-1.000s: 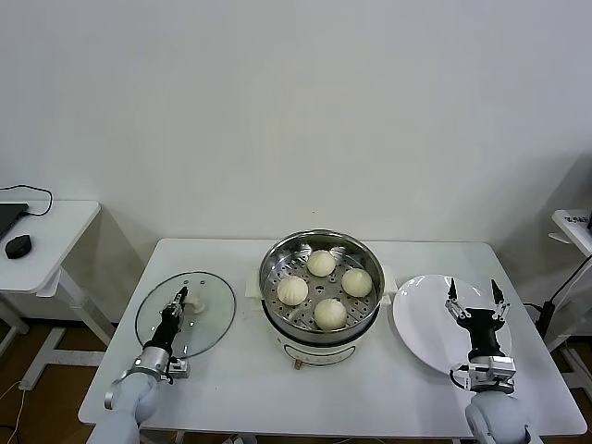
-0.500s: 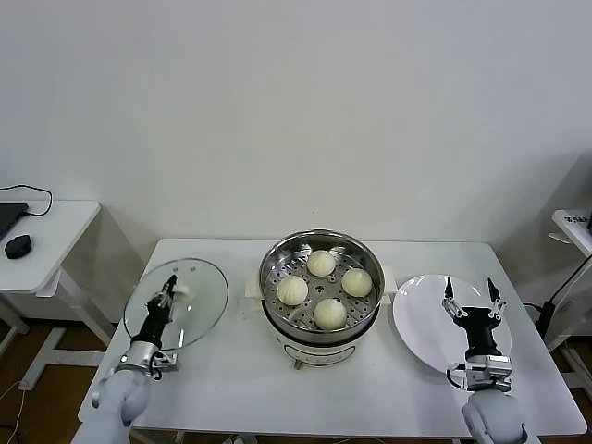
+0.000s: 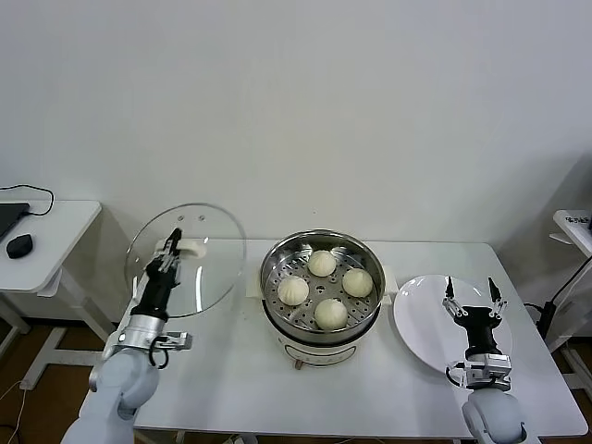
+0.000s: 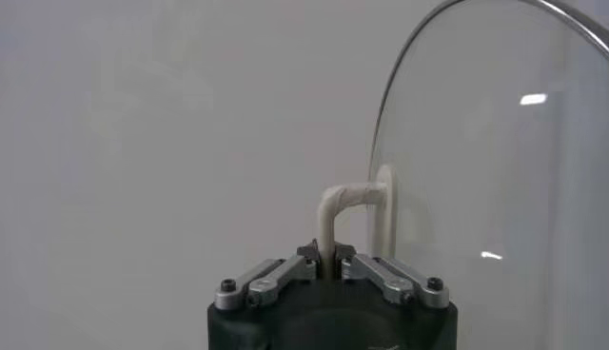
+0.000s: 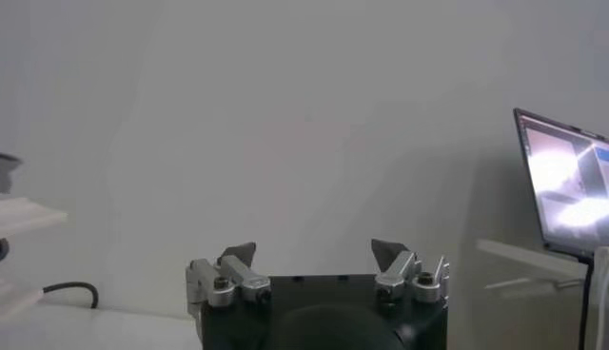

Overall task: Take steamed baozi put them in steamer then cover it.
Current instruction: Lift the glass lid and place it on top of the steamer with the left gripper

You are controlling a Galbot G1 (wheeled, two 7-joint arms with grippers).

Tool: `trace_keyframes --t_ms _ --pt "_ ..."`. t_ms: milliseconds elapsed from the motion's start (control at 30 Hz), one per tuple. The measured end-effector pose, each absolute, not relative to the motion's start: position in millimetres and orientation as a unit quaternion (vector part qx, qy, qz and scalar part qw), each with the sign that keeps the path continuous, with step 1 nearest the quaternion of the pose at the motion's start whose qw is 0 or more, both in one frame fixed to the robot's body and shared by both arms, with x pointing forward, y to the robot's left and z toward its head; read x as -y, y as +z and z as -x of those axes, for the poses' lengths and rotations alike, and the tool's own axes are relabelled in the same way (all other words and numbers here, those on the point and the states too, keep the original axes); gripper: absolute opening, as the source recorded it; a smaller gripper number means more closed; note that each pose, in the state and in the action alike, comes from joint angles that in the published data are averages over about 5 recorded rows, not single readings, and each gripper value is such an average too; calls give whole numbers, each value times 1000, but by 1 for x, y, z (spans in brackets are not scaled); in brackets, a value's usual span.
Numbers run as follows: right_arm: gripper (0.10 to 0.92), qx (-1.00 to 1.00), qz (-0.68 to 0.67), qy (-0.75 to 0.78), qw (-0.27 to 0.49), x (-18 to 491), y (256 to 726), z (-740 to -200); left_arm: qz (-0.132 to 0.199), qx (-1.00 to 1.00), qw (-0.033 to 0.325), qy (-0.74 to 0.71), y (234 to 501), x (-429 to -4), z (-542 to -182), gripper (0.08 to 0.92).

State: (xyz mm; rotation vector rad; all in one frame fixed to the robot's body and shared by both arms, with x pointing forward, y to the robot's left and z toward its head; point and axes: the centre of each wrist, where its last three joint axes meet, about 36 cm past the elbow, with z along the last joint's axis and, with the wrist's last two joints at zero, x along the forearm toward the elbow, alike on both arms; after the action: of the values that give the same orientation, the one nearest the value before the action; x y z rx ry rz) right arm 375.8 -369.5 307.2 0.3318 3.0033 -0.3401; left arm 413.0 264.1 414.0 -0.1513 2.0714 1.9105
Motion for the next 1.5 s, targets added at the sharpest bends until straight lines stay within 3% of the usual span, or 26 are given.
trace_keyframes --t_ms 300,700,1033,1500 --pt "823 -986 -113 -114 39 370 298 -373 5 -750 178 637 443 -169 -399 194" --pt "823 -986 -118 -111 32 367 289 -380 -49 -760 146 631 464 -79 -393 194" --pt "823 -986 -120 -112 25 368 284 -387 -77 -741 108 658 461 -33 -396 194" --pt "823 -986 -123 -110 20 367 279 -393 -81 -717 72 689 449 0 -404 194"
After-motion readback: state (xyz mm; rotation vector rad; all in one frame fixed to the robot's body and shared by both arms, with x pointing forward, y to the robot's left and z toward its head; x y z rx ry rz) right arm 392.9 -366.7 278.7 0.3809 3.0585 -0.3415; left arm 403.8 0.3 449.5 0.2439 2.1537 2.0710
